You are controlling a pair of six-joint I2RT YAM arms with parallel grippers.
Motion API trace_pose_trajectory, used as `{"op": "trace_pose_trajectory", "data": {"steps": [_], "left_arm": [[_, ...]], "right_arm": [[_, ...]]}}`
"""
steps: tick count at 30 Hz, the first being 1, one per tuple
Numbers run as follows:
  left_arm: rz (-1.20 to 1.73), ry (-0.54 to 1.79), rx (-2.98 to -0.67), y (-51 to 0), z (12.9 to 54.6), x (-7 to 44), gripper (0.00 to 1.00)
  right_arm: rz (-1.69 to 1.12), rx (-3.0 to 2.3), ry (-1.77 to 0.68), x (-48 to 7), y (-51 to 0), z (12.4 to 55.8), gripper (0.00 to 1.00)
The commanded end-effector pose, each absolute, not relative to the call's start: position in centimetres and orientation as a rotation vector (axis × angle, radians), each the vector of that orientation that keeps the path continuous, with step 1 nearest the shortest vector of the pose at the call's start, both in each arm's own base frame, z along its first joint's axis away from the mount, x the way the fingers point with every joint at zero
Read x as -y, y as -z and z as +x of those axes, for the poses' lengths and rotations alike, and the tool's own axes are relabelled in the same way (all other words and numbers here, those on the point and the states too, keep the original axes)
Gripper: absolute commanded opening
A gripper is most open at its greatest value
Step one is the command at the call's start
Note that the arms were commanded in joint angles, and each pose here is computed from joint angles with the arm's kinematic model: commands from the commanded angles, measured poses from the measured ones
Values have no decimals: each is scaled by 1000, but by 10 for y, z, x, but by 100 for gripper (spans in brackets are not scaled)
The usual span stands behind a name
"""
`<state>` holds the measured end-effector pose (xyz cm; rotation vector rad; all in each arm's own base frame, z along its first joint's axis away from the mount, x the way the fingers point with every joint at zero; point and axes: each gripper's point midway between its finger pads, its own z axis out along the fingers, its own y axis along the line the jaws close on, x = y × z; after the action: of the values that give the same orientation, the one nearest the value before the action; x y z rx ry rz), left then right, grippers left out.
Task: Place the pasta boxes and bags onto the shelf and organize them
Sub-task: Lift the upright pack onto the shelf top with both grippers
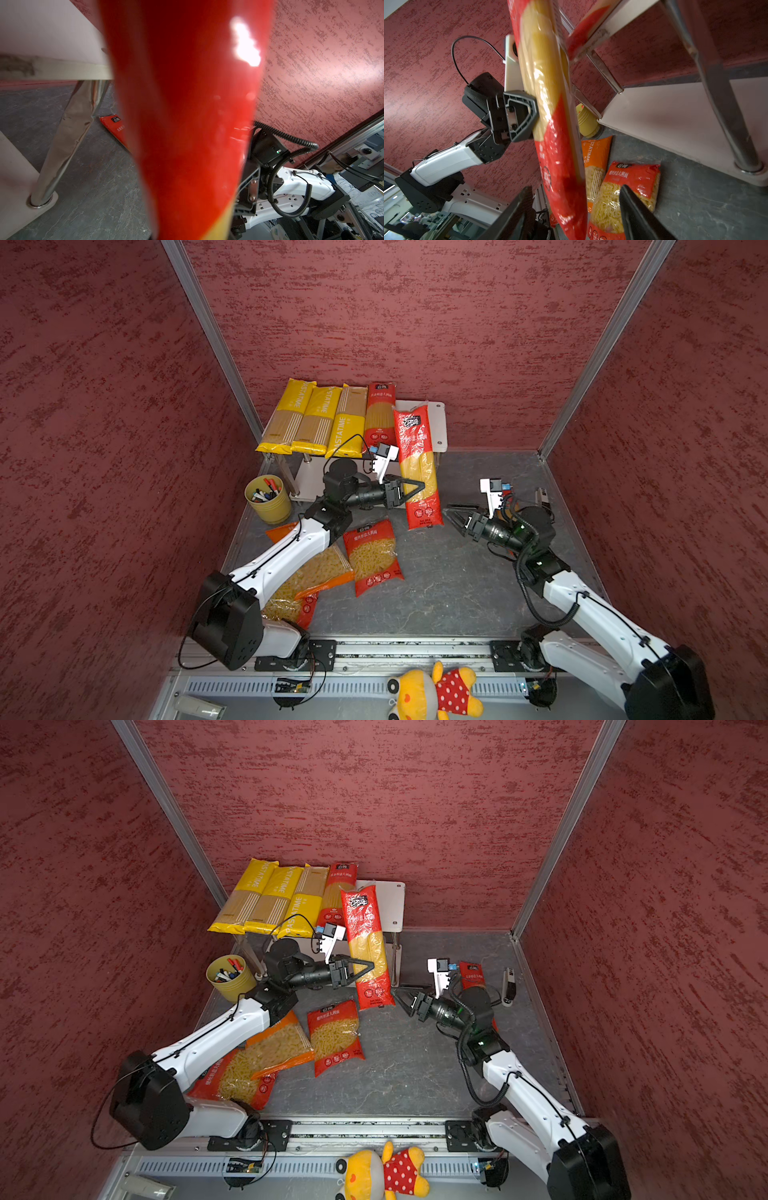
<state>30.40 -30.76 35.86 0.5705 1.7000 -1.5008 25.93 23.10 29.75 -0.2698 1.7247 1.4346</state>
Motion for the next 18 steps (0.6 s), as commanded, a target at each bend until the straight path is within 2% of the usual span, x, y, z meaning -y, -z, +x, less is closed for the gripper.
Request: {"op": "trace_pose_trajectory", "data": {"steps": [1, 8, 12, 18], "left_arm": [[642, 1516, -1503, -417, 293, 305, 13], [621, 1568, -1508, -422, 298, 311, 13], [620, 1583, -1522, -423, 298, 316, 15], [601, 1575, -1563, -423, 306, 319, 15]], "right_arm": [[-284, -1690, -1513, -240, -305, 251, 68], [-291, -1608, -1620, -256, -322, 251, 62], [-266, -1539, -1687, -262, -333, 253, 52], [-245, -1479, -1697, -262, -342, 255, 29]]}}
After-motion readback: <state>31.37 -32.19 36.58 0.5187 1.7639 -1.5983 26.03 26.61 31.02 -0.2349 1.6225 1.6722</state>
